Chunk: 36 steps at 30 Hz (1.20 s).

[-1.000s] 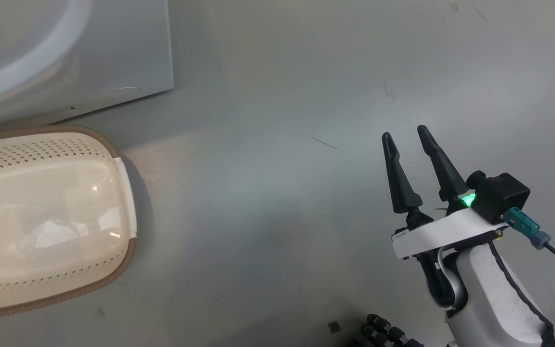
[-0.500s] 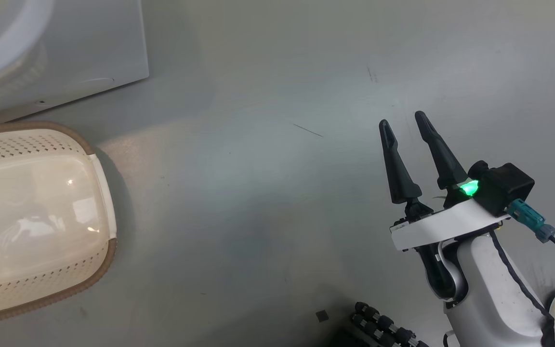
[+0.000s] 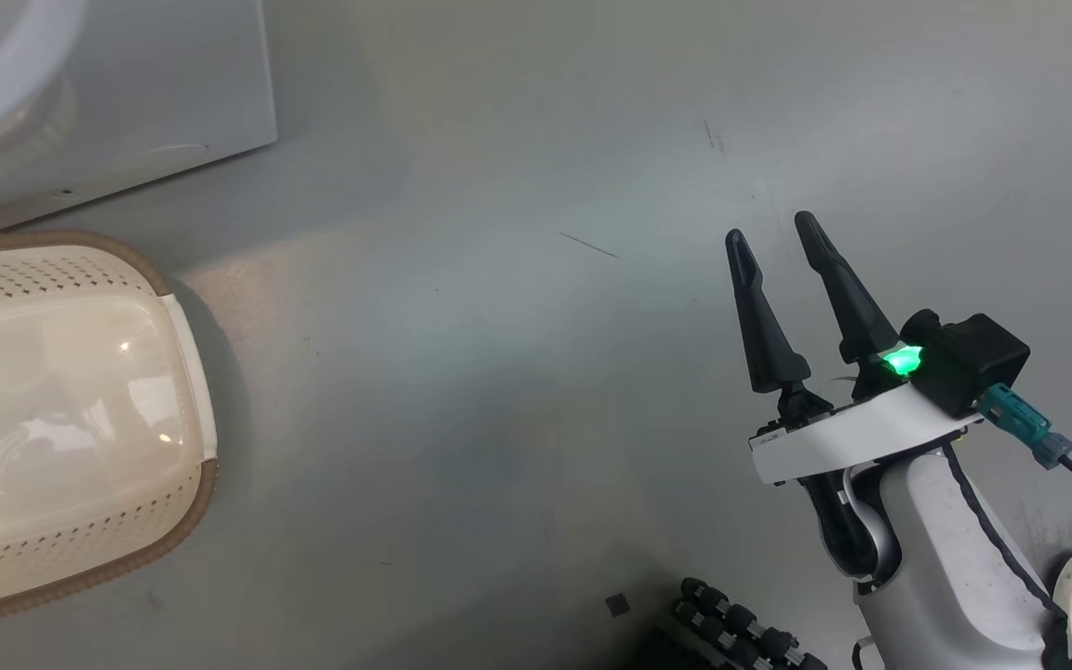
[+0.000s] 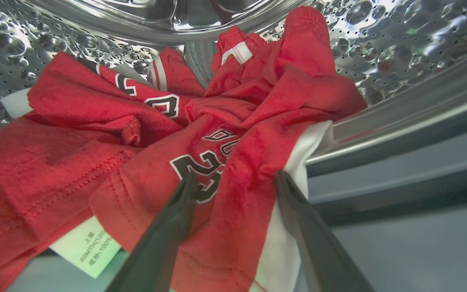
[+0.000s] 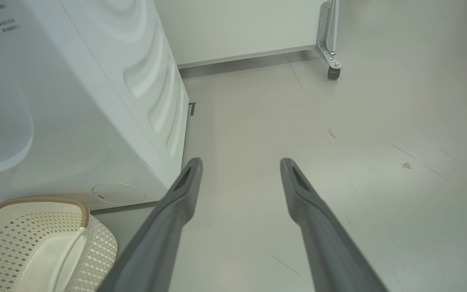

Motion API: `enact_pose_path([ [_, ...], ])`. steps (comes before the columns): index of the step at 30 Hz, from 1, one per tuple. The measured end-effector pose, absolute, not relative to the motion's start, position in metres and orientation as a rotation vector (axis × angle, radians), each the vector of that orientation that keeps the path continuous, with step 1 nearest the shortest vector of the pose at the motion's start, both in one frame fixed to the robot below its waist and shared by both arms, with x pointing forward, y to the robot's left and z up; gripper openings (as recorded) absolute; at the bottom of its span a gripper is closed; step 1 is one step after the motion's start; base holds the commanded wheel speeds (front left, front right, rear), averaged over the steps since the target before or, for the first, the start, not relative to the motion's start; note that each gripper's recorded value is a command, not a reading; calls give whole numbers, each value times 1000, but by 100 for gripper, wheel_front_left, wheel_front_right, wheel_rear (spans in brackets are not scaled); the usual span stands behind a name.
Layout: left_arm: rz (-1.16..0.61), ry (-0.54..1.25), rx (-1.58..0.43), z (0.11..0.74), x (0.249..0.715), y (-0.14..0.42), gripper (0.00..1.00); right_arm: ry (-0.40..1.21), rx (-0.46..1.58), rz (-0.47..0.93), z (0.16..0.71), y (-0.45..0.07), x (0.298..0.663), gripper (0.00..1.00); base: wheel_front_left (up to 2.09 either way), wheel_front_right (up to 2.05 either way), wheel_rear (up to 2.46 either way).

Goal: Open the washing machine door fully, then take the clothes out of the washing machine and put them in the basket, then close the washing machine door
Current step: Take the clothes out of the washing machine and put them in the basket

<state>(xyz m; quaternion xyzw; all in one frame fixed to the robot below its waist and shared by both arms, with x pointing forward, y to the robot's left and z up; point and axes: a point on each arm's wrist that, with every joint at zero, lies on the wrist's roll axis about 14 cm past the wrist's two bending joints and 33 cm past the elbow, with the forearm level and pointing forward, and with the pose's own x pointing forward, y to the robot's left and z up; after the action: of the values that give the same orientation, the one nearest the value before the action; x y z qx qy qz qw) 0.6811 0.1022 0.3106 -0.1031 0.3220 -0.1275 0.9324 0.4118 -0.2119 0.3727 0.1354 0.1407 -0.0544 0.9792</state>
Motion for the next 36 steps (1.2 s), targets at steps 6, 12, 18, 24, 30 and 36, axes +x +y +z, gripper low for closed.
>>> enact_pose_path([
  [6,-260,678,-207,307,682,102,0,277,271,-110,374,-213,413,100,0,0,0],
  [12,-279,668,-190,308,682,97,0,264,268,-107,377,-213,417,100,0,0,0],
  [18,-288,639,-196,315,677,89,0,248,264,-106,383,-214,418,100,0,0,0],
  [24,-309,595,-206,331,670,78,0,218,257,-91,393,-212,422,100,0,0,0],
  [30,-323,559,-224,345,656,72,0,195,258,-59,401,-204,426,100,0,0,0],
  [36,-351,535,-198,353,631,68,0,169,264,-21,410,-194,430,100,0,0,0],
])
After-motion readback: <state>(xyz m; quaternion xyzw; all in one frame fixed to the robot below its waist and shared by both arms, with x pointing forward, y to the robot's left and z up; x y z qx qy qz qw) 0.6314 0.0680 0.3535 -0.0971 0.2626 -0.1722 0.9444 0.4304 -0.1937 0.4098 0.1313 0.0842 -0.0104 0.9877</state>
